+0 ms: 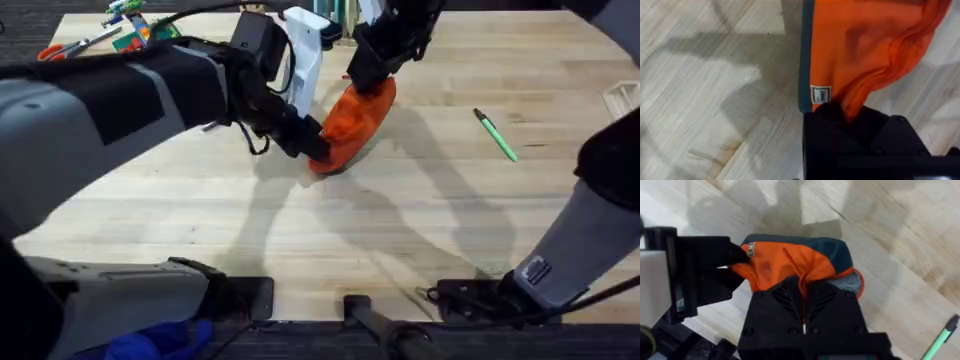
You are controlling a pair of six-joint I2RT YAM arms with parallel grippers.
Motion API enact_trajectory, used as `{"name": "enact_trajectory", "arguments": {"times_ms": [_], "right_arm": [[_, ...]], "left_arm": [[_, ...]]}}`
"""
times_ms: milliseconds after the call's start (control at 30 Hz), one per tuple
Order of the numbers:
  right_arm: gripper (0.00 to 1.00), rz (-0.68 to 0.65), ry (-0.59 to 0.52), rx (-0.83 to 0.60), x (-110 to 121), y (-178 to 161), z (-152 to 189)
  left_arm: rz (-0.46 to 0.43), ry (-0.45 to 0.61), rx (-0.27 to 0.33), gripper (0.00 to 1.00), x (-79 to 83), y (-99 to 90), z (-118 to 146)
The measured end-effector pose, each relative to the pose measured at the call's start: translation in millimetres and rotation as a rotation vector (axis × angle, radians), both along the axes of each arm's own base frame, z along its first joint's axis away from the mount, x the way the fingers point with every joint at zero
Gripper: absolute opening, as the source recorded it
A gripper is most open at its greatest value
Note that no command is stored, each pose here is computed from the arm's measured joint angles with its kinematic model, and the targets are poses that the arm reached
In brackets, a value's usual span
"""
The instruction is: Unzip the bag, pick up the pens from the table one at a time and place them inside, then zip the bag closed.
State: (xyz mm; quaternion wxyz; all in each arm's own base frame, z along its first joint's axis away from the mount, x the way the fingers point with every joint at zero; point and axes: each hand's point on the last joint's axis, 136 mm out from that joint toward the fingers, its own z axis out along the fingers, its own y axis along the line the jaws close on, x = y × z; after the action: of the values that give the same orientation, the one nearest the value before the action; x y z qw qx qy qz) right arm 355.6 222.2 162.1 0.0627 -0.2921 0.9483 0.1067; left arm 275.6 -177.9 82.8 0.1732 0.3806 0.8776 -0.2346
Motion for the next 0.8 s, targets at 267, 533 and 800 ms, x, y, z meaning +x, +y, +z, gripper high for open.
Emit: {"name": "enact_trajectory", "arguments": {"times_ms": [267,533,800], "right_arm": [[0.031,-0.004,0.012,0.017,-2,2,2],[0.031,0.007,0.009,0.017,-5,7,3],[0.031,0.021,0.002,0.022,-10,13,8]], "left_arm": [[0.003,0.003,0.001,0.042,-0.2,1.1,0],[0.005,0.005,0.004,0.042,-0.5,1.8,-1],[0.007,0.009,0.007,0.042,-1.0,3.0,-2]]}}
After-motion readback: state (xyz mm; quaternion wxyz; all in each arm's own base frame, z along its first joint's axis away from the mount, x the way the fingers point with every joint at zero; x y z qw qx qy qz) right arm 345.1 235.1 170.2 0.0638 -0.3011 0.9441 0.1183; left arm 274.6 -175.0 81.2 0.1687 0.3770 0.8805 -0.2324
